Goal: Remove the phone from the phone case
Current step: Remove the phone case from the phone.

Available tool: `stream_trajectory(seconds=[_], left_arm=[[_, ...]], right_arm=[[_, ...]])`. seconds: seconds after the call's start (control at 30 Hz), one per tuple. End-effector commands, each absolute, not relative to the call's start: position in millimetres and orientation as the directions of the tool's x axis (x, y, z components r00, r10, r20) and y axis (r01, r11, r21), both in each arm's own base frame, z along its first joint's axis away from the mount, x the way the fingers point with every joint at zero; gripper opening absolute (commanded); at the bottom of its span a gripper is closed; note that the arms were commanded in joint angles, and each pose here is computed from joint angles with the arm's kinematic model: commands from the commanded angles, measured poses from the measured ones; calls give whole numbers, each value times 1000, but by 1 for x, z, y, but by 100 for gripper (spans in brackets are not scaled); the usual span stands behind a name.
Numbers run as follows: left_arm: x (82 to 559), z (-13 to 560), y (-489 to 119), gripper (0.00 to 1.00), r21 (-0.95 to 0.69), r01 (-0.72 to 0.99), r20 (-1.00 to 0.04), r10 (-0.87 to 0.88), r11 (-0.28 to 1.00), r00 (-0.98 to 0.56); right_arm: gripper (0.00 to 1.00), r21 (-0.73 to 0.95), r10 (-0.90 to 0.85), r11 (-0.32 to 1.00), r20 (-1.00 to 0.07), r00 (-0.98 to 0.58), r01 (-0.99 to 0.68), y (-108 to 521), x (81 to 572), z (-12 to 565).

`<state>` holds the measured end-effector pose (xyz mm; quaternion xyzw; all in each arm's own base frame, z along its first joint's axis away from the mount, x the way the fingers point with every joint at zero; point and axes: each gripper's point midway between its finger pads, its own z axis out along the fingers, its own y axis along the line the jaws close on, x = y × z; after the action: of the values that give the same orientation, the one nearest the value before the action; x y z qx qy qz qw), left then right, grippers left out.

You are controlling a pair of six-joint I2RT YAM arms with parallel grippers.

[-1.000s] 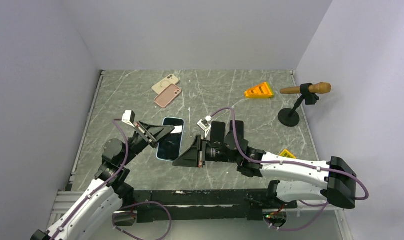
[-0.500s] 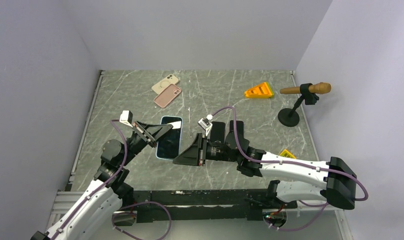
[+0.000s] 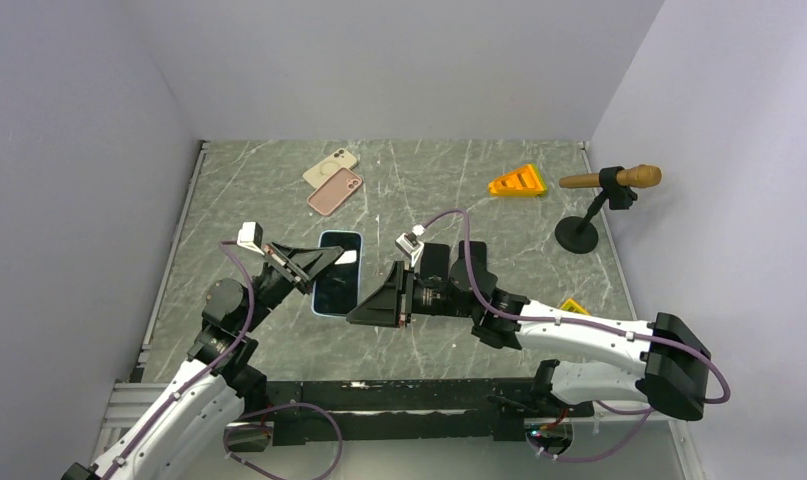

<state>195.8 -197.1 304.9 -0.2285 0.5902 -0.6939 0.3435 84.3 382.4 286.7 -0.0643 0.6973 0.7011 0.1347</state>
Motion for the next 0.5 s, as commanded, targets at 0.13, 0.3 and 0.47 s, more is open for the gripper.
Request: stream_trajectory(seconds=[0.13, 0.3, 0.47], left_arm=[[149, 371, -204, 0, -911, 327, -108, -623, -249, -775], [150, 368, -205, 0, -917, 319, -109, -620, -240, -777], [151, 362, -209, 0, -927, 333, -157, -624, -175, -765]], right_arm=[[41, 965, 277, 157, -248, -928, -211, 383, 148, 257], [41, 964, 267, 152, -253, -930, -218, 392, 156, 266], [37, 969, 234, 89, -244, -941, -230, 406, 156, 282]])
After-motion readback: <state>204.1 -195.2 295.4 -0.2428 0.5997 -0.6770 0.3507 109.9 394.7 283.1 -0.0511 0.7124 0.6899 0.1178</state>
